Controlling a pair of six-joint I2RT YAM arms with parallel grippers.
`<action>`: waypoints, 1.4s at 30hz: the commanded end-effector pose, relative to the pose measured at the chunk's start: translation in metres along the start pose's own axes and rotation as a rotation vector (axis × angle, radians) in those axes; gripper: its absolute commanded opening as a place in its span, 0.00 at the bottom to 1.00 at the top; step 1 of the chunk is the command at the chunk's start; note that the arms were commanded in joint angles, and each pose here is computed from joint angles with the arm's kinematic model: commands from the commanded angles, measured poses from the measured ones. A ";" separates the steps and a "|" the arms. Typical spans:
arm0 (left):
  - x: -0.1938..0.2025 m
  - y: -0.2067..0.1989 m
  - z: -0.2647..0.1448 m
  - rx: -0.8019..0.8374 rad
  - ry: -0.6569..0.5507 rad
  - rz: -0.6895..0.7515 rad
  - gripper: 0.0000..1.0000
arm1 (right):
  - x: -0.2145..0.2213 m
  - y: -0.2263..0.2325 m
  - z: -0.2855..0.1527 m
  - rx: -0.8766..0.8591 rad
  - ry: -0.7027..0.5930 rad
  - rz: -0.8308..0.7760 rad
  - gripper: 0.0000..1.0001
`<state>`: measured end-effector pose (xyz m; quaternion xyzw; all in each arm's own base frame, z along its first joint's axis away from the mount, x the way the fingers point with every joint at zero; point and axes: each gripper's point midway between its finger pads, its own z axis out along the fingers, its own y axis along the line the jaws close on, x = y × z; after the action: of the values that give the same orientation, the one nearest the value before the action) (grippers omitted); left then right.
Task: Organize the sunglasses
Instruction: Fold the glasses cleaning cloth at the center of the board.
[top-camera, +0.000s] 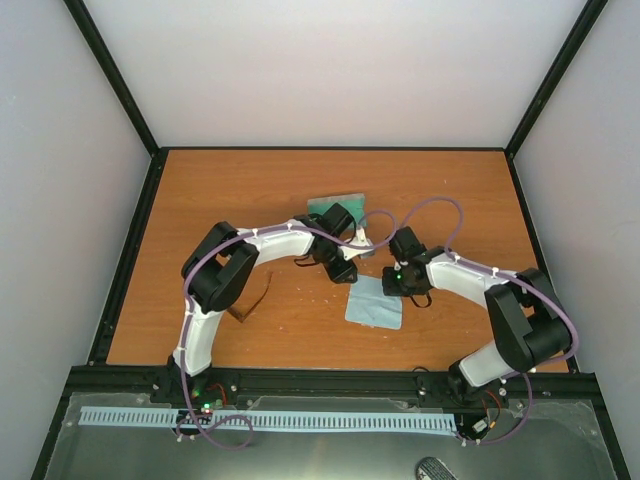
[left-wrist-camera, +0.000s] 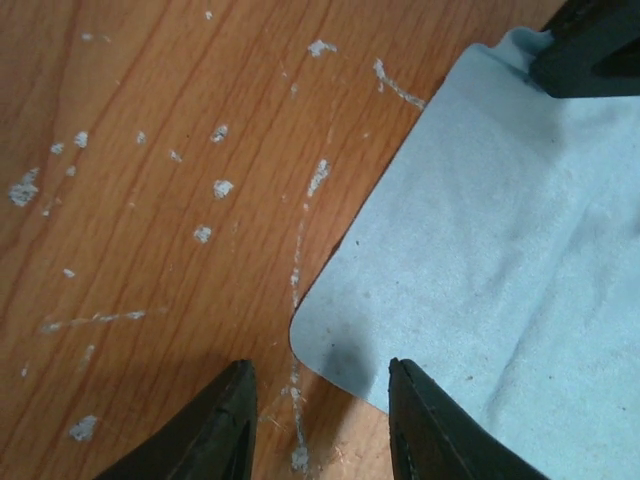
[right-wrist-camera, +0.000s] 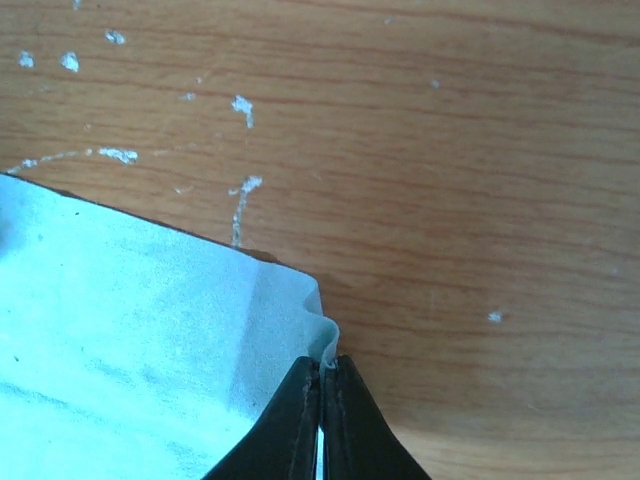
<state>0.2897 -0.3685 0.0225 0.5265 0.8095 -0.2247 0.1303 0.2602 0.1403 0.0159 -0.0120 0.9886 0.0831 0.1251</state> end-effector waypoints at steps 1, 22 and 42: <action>-0.018 0.000 0.004 -0.002 -0.041 -0.010 0.35 | 0.000 -0.002 -0.006 -0.019 -0.029 0.028 0.03; 0.019 -0.014 0.033 -0.054 0.057 0.067 0.01 | -0.006 -0.007 -0.013 -0.044 -0.069 0.053 0.03; -0.071 0.032 -0.033 -0.225 -0.148 0.116 0.00 | -0.055 -0.010 -0.029 -0.134 -0.177 0.047 0.03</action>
<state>0.3235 -0.3948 0.0463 0.5418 0.7922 -0.1694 0.2241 0.2857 0.1202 0.0415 0.0297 0.9739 0.1322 0.1823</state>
